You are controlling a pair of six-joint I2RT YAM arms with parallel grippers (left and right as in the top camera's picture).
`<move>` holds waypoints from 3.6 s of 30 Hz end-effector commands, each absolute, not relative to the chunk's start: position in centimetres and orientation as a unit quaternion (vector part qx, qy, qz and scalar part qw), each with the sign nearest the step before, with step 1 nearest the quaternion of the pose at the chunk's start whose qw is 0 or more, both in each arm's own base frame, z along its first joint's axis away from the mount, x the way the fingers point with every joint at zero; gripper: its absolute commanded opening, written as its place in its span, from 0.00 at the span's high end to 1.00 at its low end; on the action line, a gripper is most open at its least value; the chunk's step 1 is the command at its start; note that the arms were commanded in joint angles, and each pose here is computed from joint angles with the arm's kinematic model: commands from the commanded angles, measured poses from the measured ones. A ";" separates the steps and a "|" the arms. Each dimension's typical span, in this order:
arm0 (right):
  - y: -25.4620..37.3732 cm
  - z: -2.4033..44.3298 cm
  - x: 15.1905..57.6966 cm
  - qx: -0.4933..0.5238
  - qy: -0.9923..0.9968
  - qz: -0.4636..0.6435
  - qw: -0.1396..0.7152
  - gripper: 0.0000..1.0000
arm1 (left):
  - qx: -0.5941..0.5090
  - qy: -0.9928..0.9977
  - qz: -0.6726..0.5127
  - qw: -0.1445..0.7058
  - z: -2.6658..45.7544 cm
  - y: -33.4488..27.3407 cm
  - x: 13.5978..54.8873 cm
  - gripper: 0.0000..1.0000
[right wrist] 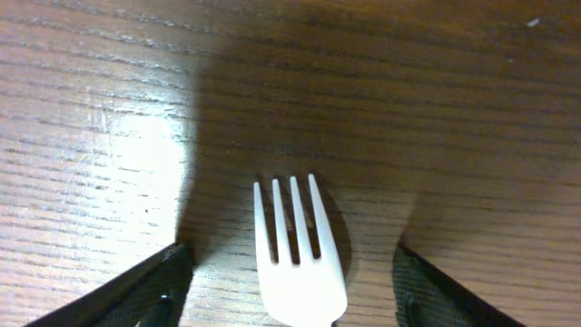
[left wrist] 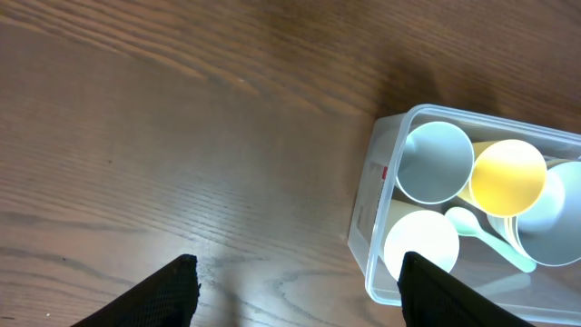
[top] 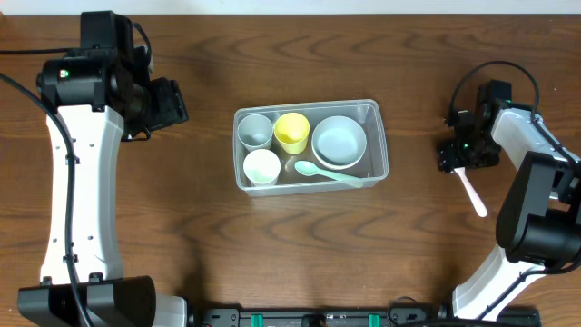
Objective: Pack container
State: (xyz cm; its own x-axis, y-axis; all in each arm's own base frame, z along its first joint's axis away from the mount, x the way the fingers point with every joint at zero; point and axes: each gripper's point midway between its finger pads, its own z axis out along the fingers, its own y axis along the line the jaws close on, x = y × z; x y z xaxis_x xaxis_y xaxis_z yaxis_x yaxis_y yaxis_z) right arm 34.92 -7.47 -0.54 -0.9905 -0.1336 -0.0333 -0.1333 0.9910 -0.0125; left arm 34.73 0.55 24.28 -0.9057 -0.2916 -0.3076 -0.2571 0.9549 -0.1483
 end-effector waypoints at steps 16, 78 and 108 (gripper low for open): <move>-6.9 -2.2 33.8 -0.059 0.998 0.020 -0.009 0.70 | -0.143 0.976 -0.047 0.157 23.8 0.8 34.6 0.29; 25.9 9.8 31.8 -0.577 0.813 0.032 0.079 0.76 | -0.143 0.977 -0.047 0.154 23.7 0.8 34.4 0.28; 6.7 23.6 44.9 -0.024 0.942 0.016 0.333 0.01 | 0.085 0.952 -0.033 0.292 26.5 -6.5 40.4 0.02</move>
State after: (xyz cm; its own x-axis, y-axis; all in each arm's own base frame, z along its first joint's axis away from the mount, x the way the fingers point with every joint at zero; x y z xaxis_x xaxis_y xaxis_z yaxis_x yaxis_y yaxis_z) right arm 44.45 9.06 23.55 -0.7620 -0.1535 -0.6291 -0.1714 0.9847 -0.0327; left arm 39.50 -5.44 26.50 -0.8456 0.0142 -0.5337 0.0790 0.9920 -0.0987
